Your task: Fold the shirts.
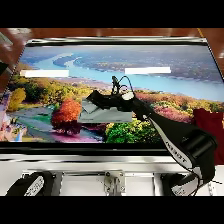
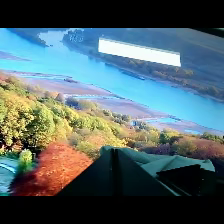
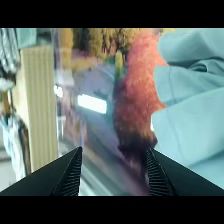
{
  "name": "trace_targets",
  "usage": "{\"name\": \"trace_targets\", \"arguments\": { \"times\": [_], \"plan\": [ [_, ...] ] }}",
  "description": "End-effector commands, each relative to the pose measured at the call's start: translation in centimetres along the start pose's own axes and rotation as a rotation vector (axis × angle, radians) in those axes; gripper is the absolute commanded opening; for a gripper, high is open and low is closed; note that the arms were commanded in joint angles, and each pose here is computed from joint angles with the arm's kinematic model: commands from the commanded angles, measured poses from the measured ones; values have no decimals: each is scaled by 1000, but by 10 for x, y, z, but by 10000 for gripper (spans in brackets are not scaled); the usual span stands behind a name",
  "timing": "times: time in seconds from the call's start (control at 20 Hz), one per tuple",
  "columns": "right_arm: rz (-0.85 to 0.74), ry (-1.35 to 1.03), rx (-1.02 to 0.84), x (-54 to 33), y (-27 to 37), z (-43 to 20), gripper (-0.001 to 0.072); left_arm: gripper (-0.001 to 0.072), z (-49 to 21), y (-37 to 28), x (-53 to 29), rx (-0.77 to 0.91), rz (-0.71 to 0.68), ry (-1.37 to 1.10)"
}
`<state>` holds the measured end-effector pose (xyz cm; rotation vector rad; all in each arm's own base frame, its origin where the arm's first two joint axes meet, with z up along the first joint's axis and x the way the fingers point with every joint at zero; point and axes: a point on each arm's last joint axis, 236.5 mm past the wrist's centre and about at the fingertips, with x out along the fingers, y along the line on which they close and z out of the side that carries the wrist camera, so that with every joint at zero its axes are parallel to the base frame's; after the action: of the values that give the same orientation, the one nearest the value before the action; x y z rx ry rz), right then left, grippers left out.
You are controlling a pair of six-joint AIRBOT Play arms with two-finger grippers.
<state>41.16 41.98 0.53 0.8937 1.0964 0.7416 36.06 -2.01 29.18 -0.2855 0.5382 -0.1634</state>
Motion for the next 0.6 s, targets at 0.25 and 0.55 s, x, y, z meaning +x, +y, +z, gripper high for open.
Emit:
{"name": "trace_targets", "arguments": {
  "times": [0.25, 0.55],
  "plan": [
    [-537, 320, -33, -214, -151, 23, 678, 39, -21, 4, 14, -1, -2, 57],
    [-548, 291, 121, -224, -209, 31, 679, 39, -21, 4, 14, -3, -4, 59]
  ]
}}
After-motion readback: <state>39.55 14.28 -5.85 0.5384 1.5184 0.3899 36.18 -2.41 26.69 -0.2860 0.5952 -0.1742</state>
